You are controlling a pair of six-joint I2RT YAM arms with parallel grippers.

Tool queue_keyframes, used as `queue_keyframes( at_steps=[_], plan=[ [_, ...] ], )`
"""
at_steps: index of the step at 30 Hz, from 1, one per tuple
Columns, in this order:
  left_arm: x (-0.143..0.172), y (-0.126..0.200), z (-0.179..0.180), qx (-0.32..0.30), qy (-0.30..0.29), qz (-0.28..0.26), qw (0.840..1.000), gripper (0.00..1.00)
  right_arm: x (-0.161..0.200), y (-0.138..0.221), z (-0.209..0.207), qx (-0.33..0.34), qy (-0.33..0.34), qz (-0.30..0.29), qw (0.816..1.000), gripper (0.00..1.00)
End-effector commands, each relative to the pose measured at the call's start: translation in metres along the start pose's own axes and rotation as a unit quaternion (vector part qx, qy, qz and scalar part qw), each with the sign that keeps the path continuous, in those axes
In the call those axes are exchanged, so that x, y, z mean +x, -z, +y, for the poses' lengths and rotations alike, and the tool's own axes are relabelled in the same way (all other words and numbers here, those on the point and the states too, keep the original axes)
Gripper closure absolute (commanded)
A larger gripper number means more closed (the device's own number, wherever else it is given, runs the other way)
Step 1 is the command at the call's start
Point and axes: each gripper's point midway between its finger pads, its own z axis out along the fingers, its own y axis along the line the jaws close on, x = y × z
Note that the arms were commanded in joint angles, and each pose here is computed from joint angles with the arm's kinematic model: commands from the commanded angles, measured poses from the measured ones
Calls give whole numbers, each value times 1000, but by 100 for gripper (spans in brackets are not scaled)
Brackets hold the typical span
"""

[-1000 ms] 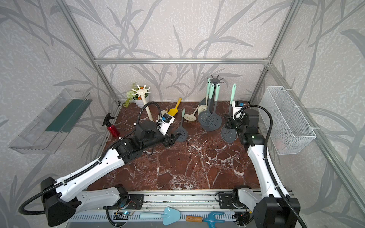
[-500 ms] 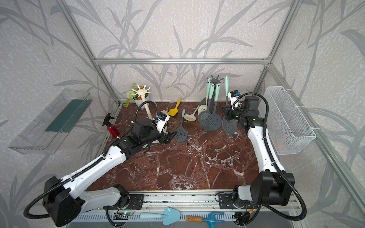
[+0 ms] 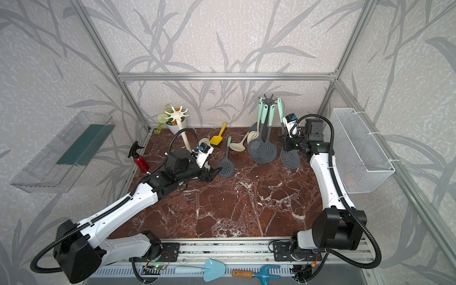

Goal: Hang the skimmer on the kitchen utensil rack
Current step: Hang the skimmer on the rack.

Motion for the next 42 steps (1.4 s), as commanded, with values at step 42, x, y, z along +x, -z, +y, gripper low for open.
queue_keyframes(
  at_steps=[42],
  plan=[
    [-2, 6, -6, 17, -10, -10, 1000, 16, 20, -26, -5, -36, -17, 54, 998, 96]
  ],
)
